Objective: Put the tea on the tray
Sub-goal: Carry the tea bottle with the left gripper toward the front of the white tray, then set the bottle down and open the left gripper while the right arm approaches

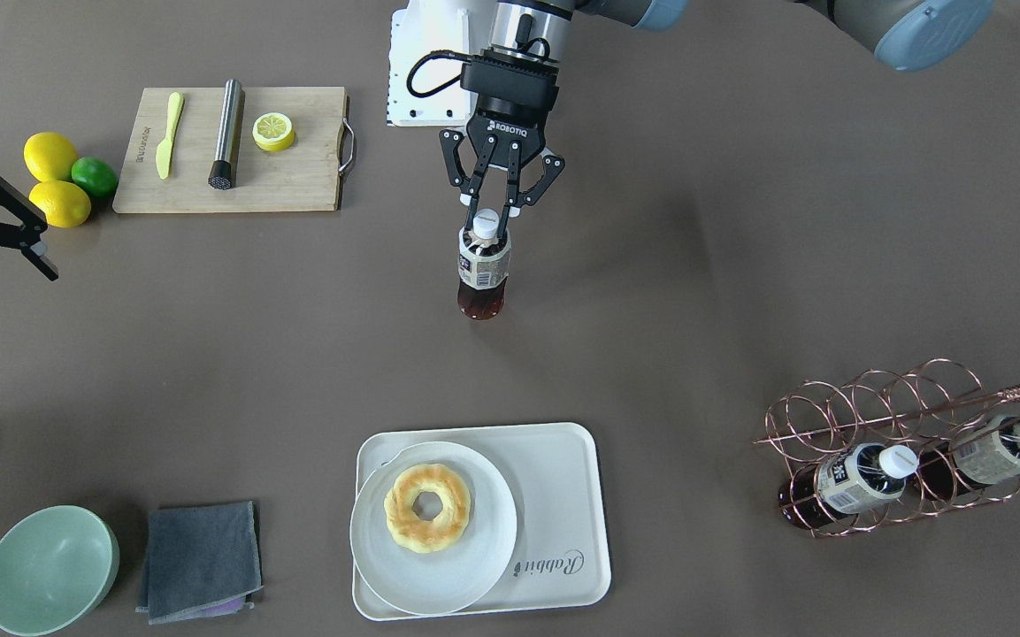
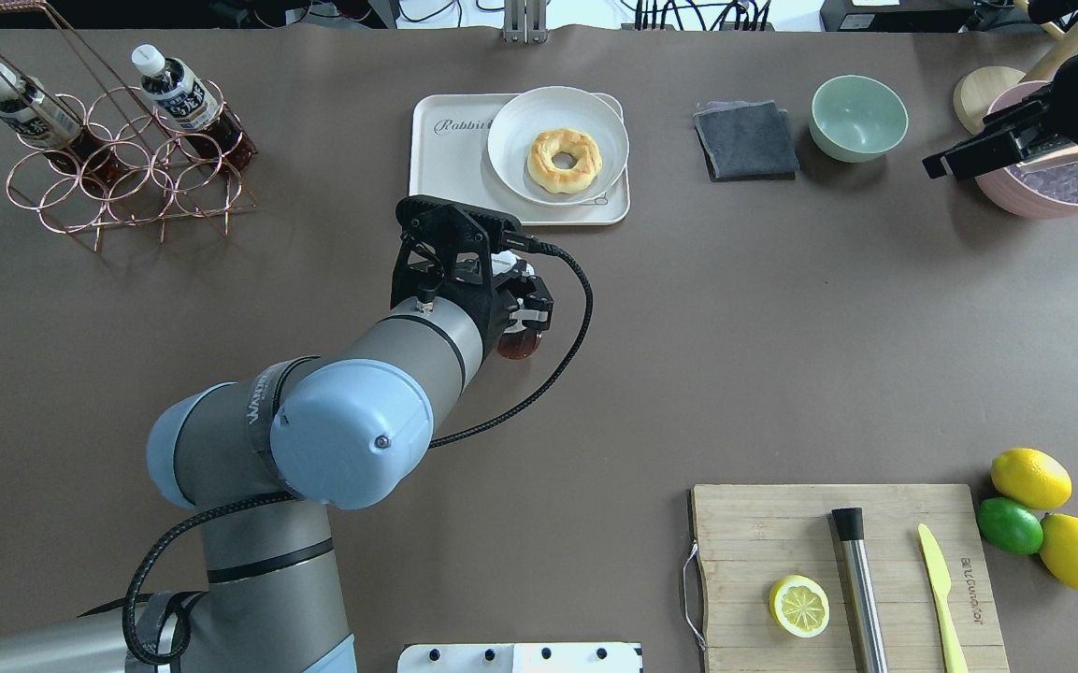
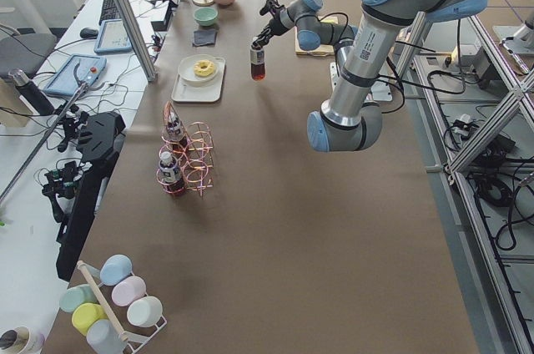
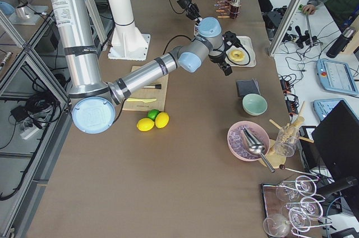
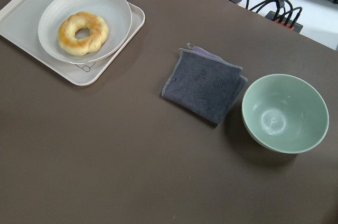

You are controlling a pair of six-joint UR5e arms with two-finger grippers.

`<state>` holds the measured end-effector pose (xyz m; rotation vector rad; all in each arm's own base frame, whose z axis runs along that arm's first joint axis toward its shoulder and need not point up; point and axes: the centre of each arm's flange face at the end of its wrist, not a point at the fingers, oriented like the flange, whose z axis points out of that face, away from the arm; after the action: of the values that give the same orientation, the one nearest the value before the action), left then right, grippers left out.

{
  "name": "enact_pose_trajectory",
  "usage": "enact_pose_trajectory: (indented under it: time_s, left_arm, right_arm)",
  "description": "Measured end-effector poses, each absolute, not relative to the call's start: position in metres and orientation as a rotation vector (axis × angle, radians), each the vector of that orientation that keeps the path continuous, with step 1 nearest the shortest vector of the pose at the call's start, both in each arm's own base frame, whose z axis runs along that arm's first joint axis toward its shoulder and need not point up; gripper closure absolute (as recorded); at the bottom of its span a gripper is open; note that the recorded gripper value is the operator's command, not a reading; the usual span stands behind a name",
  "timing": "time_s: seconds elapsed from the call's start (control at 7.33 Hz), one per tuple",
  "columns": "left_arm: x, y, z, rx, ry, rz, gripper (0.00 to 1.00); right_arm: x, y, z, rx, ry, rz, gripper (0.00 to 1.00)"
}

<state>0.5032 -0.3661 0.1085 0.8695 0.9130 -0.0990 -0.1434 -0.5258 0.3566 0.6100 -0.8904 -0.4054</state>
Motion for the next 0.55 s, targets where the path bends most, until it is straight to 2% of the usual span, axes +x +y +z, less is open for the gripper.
enact_pose_trajectory:
  time_s: [0.55]
  left_arm:
    - [0.519,-0.366,0.123,0.896,0.867,-0.108,1.0]
  right_arm:
    - [-0.147,-0.525,0.356,0.608,-0.893,-0.412,0.0]
